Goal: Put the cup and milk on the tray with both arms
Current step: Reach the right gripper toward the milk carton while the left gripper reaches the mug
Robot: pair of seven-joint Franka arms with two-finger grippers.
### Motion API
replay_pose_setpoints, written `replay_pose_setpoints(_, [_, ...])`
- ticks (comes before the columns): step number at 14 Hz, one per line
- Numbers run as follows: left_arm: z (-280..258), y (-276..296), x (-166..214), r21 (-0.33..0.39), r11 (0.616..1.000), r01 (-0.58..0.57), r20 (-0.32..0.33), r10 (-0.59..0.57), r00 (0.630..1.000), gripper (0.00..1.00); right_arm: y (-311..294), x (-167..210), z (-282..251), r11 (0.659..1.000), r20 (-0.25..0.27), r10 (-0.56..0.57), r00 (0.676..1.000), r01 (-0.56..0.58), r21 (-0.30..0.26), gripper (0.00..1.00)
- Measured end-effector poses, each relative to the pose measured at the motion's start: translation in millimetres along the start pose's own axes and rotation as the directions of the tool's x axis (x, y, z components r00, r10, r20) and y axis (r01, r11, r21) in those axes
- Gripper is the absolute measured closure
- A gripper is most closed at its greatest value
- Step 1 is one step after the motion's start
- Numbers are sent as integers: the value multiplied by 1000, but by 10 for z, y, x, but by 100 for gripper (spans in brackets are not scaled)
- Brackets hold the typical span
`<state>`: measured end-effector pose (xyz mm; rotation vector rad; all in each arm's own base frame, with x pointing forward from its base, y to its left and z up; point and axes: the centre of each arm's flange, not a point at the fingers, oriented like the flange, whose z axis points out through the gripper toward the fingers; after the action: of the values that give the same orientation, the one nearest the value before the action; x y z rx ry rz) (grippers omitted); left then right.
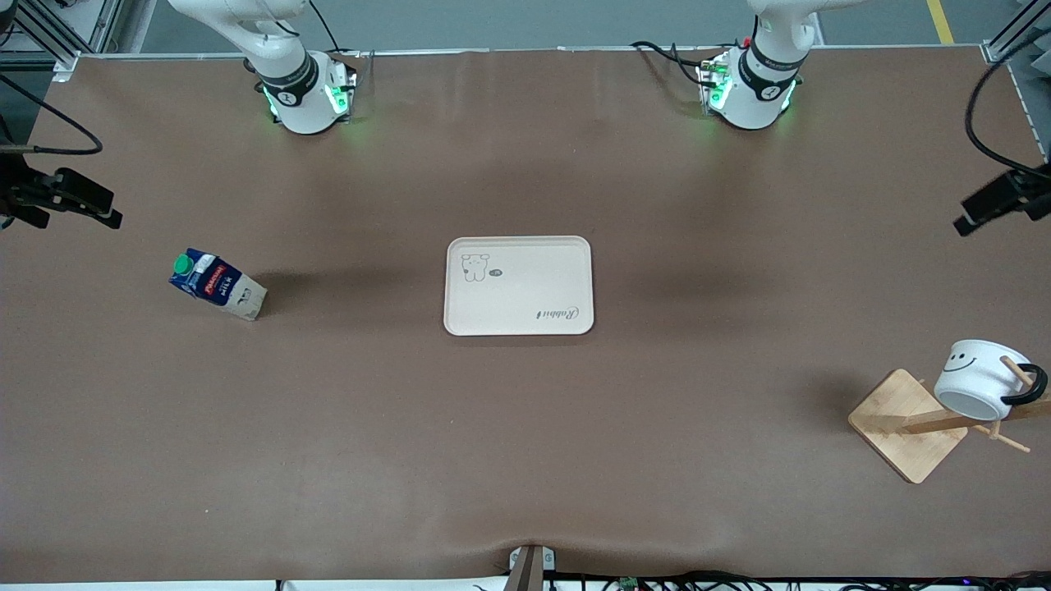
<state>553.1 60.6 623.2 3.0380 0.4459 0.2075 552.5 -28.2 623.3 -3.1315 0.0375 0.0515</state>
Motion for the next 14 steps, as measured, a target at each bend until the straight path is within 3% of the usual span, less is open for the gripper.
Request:
replay_pose_setpoints(4, [459,-302,20,-34,992,121,-113,-124,986,0,-29,25,66,1000,19,-5,1000,5,0,0])
replay_pose_setpoints(10, [1157,-555,-76,-62,983,170,-279,-181,943,0,-18,129,196,1000,24,-3,1000,3,0,0])
replay_pose_setpoints(12, [1318,-655,-106,-64,981,184,-305,-194,932,0,-18,232,281,1000,6,-3,1000,3,-1,0])
replay_pose_setpoints(14, [1383,-713,-83,-67,981,184,-337,-196,921,0,-14,337,450,1000,21,-3,1000,3,-1,0])
